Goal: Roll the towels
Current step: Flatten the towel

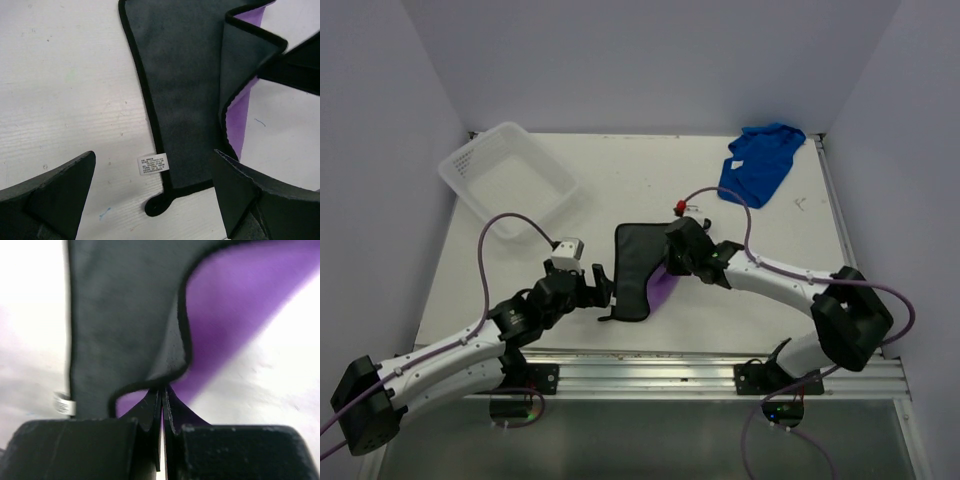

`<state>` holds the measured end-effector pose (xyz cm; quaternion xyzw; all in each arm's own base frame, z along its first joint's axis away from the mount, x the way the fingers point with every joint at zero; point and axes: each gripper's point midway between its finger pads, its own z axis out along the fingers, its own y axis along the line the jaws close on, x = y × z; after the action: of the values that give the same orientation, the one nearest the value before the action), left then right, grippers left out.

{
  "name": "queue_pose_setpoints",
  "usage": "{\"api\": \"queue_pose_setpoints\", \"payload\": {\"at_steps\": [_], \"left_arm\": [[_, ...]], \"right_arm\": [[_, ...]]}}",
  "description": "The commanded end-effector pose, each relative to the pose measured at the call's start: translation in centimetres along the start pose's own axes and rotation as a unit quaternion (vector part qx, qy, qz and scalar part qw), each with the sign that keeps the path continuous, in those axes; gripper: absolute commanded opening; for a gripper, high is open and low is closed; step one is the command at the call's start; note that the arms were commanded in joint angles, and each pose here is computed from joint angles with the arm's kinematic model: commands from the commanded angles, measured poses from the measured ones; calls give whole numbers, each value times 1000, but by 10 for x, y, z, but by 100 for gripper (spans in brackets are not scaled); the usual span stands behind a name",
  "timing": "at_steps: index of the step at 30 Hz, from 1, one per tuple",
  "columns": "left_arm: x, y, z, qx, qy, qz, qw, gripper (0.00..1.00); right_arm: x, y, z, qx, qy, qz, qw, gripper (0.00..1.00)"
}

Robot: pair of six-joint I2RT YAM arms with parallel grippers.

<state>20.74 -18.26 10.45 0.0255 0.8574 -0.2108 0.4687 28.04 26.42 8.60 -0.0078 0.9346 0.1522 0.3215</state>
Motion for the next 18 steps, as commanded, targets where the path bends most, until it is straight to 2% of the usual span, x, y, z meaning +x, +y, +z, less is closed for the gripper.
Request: {"api": "queue_pose_setpoints", "payload": {"at_steps": [1,7,18], "left_arm": [[-4,-5,4,7,-10,-19,1000,100],[-3,-3,7,0,-7,-9,1000,100],[4,-8,23,-4,11,1,1000,100]], "right_arm": [[2,-27,-6,9,-68,67,995,0],[37,-81,-36,51,-82,85,992,0],[69,-131,-68,107,-77,112,985,0]]}}
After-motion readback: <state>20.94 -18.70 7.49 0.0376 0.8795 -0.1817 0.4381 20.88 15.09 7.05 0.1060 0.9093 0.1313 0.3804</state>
